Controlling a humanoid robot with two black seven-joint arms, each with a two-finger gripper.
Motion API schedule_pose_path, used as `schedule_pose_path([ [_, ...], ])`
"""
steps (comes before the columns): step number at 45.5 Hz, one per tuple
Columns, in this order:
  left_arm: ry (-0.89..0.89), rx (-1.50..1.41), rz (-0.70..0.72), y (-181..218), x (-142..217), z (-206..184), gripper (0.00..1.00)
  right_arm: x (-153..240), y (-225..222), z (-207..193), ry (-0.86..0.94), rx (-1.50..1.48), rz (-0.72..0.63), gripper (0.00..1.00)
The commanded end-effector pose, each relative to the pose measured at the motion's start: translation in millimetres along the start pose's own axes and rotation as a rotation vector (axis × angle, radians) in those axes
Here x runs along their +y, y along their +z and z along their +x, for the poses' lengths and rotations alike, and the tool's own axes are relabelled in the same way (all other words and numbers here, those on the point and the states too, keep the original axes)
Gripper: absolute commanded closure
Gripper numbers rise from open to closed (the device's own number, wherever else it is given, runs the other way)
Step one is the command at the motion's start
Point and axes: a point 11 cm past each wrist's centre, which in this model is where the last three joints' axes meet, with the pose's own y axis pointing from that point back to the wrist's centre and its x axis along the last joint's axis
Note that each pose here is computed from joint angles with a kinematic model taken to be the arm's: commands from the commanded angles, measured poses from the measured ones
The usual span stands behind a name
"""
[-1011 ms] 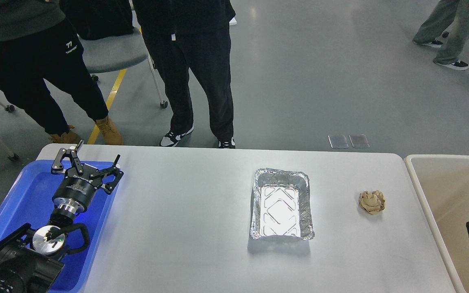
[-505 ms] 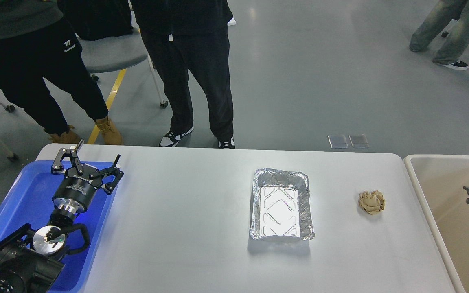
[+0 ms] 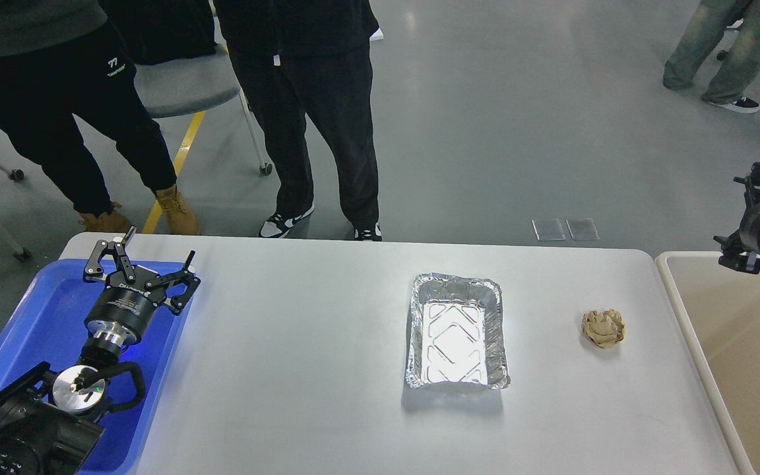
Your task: Tidy desktop
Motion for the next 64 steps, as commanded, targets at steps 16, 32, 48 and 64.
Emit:
schedule_pose_path([
  [16,-0.001,-0.001,0.001,-0.1,-0.3,-0.3,0.00,30.5,-68.1,-75.8,-0.303,0.100,0.121,0.00],
  [32,0.001,-0.001,0.002,-0.6,0.3,0.3,0.00,63.9,-84.8,-109.4,-0.462,0.375,0.159,0.00],
  [48,-0.001,-0.001,0.002,-0.3,-0.3,-0.3,0.00,123.8,-93.2,-97.5,-0.607,0.916,0.103,0.00],
  [64,0.001,-0.001,0.004,-0.7,0.3,0.3,0.00,181.7,-67.5,-94.4,-0.778,1.485,-0.137,0.00],
])
